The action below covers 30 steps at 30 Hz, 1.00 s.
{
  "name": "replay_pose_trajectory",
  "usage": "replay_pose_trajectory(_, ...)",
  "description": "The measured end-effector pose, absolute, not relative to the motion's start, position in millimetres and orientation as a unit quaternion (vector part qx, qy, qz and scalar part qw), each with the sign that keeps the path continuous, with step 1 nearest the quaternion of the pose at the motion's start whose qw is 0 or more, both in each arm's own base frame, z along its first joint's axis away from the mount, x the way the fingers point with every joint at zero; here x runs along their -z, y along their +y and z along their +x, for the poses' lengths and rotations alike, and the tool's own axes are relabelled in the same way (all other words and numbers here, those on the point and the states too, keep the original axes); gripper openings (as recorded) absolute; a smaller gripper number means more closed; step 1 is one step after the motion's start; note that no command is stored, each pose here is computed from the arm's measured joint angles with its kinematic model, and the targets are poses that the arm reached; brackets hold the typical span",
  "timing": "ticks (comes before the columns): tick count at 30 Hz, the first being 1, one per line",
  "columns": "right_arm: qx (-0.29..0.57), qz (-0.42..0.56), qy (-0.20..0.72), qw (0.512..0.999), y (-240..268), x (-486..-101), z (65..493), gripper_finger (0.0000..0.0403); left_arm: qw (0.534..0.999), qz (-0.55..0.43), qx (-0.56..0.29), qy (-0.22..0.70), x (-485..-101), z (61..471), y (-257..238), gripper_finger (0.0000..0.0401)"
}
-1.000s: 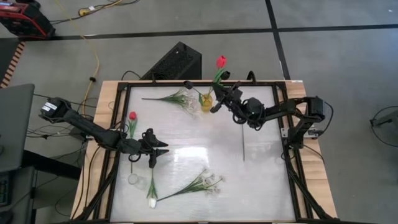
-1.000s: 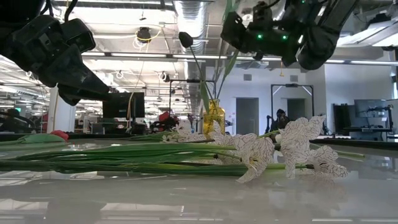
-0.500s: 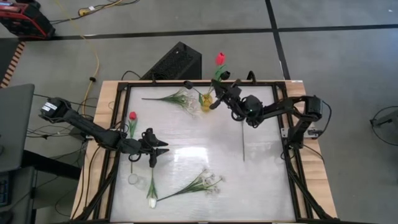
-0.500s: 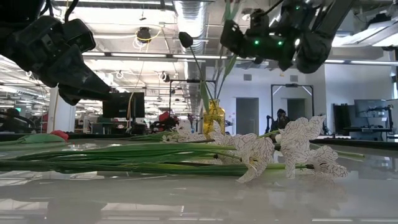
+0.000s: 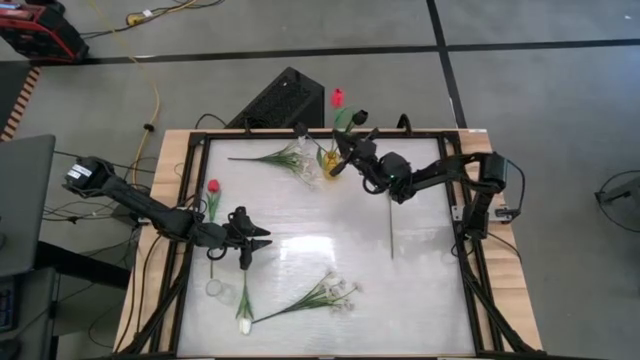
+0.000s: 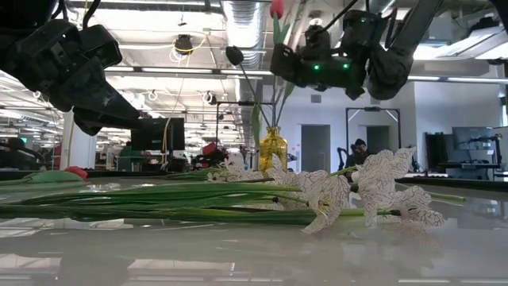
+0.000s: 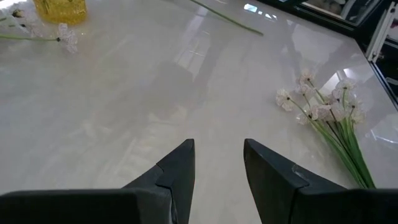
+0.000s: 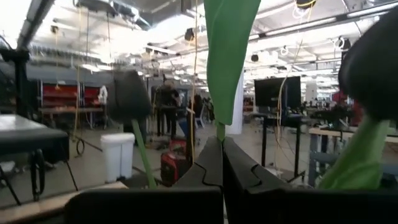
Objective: Sort flowers into vase by color
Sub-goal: Put the left red flower into the yellow vase, then put the red flower into the yellow vase
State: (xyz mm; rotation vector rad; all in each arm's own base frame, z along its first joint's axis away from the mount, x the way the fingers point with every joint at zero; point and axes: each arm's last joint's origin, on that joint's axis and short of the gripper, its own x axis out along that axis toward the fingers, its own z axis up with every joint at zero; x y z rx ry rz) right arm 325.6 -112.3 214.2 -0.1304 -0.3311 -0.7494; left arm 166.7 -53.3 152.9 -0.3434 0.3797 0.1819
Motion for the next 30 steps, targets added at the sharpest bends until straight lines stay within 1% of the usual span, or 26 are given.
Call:
replay_pose_trajectory(4,0.372,-0.064,-0.131,0.917,-113,-209,327,0.0028,0.963,-0.169,-0.09,0.188,-153,167,-53,0.0126)
replay_pose_trajectory(13,0.363,-0.064,-0.119,0.922,-108,-208,329,0.0096,0.963,-0.169,-0.09,0.187,-153,167,-53,0.0126)
replay_pose_trajectory(17,0.356,-0.058,-0.051,0.931,-107,-210,327,0.0124,0.963,-0.169,-0.09,0.187,-153,167,-53,0.0126)
replay_pose_trajectory(24,0.332,-0.064,0.048,0.94,-96,-226,314,0.0172,0.964,-0.169,-0.089,0.186,-153,167,-53,0.0126)
replay_pose_trajectory(30,0.301,-0.062,0.119,0.944,-81,-241,295,0.0195,0.964,-0.171,-0.084,0.186,-153,167,-54,0.0126)
